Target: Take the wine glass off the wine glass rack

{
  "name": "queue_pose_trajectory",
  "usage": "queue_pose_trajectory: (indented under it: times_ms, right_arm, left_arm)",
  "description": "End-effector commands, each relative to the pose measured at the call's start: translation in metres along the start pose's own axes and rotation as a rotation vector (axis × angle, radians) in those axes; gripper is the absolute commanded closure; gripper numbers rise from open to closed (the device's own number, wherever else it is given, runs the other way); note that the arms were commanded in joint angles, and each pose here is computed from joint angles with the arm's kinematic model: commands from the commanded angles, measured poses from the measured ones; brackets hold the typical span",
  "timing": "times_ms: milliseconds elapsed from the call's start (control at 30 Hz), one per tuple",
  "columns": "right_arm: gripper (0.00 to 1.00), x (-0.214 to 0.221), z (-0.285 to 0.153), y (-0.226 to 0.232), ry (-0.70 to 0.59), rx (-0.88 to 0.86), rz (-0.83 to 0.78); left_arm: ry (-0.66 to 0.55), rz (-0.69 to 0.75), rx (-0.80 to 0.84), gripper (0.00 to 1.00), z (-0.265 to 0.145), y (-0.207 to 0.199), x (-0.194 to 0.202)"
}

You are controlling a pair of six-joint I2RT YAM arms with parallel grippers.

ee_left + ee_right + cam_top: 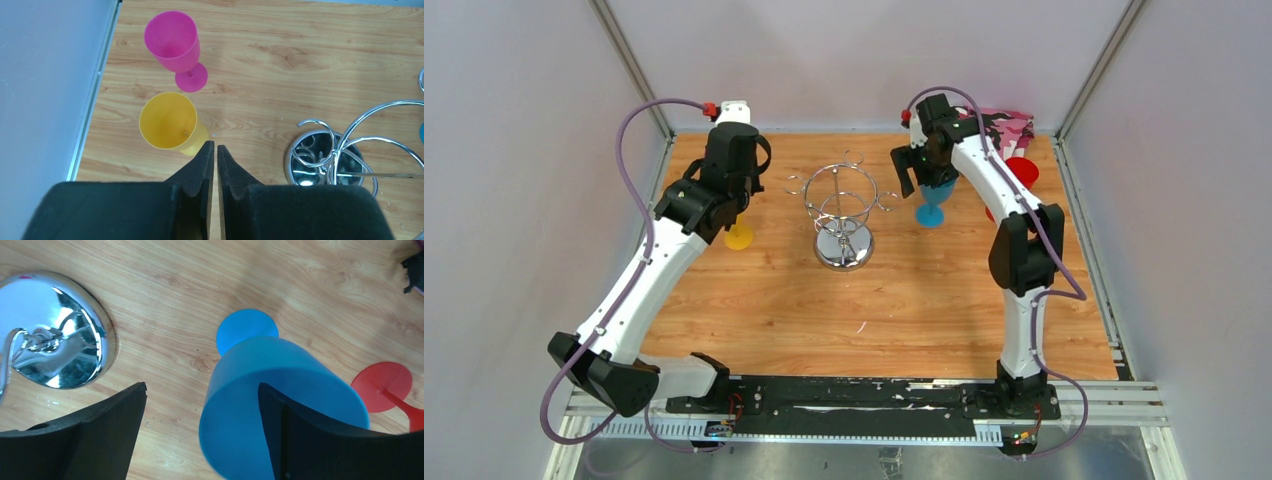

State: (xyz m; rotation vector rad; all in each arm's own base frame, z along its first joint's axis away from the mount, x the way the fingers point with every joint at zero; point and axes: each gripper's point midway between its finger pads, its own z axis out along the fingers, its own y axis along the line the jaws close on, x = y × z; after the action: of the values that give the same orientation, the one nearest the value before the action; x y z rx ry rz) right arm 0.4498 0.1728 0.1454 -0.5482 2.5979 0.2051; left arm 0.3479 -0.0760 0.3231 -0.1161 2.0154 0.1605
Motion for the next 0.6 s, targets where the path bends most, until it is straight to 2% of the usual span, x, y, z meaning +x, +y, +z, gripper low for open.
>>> queue_pose_trajectory:
  times_ms: [0, 200, 300, 467, 567]
  right_arm:
    - [0.12, -0.012, -0.043, 0.017, -0.077, -0.021, -0.031]
    - [0.11, -0.024, -0.087, 0.025, -0.172, 0.011, -0.055]
    - [0.1, -0.028, -0.114, 0.024, -0.229, 0.089, -0.065]
    - [0.09, -0.034, -0.167, 0.031, -0.368, 0.183, -0.05]
    - [0.09, -0.028, -0.197, 0.036, -0.492, 0.197, -0.015]
  left_arm:
    - [-0.021, -0.005, -0.021, 0.87, 0.002, 0.0, -0.005]
    - [-0.015, -0.002, -0.016, 0.8, 0.005, -0.003, -0.004]
    - [-0.017, -0.004, -0.004, 0.76, 0.005, -0.005, -0.005]
    - [-0.054, 0.003, 0.011, 0.61, -0.002, -0.003, -0.017]
    - [-0.096, 0.004, 0.015, 0.55, -0.009, 0.0, -0.031]
